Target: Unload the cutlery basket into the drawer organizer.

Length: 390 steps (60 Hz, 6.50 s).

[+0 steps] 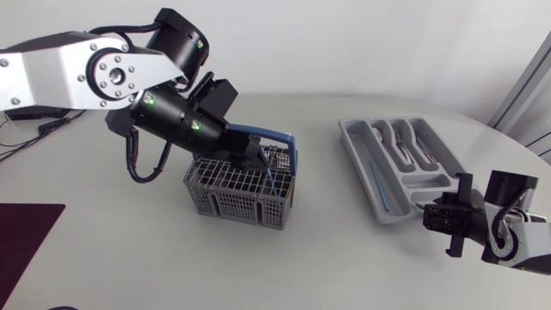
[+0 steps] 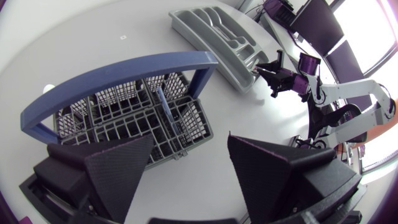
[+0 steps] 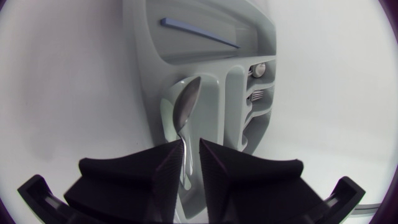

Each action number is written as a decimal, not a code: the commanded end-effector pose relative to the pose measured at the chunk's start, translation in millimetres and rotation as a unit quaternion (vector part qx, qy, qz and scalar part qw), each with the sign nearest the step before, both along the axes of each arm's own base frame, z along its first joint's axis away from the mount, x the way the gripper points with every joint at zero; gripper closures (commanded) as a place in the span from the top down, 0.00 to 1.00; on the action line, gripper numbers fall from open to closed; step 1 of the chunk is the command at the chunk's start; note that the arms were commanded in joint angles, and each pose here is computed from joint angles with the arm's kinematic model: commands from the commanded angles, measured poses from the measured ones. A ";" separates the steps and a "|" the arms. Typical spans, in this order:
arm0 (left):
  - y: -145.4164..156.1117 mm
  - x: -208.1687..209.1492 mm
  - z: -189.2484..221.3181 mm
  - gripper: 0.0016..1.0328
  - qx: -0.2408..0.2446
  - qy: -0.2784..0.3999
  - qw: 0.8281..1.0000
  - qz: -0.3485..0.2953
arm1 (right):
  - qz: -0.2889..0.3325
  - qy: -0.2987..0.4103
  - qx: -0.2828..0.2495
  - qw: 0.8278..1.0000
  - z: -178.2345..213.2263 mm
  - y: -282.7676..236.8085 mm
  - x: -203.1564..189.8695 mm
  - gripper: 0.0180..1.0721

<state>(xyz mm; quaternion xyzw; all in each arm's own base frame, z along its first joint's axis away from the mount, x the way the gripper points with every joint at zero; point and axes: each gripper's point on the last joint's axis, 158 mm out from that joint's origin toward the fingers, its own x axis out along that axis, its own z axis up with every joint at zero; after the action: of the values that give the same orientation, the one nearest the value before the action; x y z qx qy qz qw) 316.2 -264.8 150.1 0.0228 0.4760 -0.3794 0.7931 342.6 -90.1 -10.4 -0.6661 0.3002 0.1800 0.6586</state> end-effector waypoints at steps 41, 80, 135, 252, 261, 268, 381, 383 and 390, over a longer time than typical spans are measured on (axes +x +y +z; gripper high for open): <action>3.3 0.2 -5.5 0.87 0.003 0.014 1.000 0.012 | -0.022 -0.070 0.019 0.997 77.9 -3.6 4.7 0.94; -2.4 12.7 -25.6 0.86 -0.019 -0.011 1.000 0.017 | -0.079 0.001 0.317 0.945 90.2 86.0 -26.1 0.94; -13.1 47.4 -47.5 0.27 -0.054 -0.058 0.995 0.066 | -0.054 0.048 0.405 0.911 66.0 142.2 -48.7 0.94; 4.2 29.3 29.6 0.03 -0.115 -0.187 0.973 0.072 | 0.053 0.094 0.464 0.879 119.0 258.5 -64.0 0.94; 11.7 27.2 49.3 0.03 -0.125 -0.207 0.967 0.077 | 0.063 0.098 0.466 0.877 126.4 267.3 -64.6 0.94; 17.7 27.1 60.5 0.03 -0.129 -0.217 0.964 0.082 | 0.073 0.100 0.471 0.874 133.9 276.4 -64.4 0.94; -52.7 -61.6 74.1 0.03 -0.100 -0.104 0.988 -0.052 | 0.121 0.274 0.561 0.771 186.0 351.3 -101.7 0.78; -54.8 -63.3 74.2 0.03 -0.102 -0.104 0.988 -0.056 | 0.120 0.276 0.561 0.772 185.0 352.0 -100.4 0.76; -57.8 -64.7 76.1 0.03 -0.105 -0.106 0.987 -0.059 | 0.119 0.280 0.561 0.770 184.0 353.4 -97.4 0.67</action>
<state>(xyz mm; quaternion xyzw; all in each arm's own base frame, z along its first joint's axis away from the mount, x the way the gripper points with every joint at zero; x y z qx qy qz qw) 254.1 -318.4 234.4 0.0183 0.3298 -0.4684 0.8194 243.2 258.1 167.4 -0.1404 0.2339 0.5672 0.7771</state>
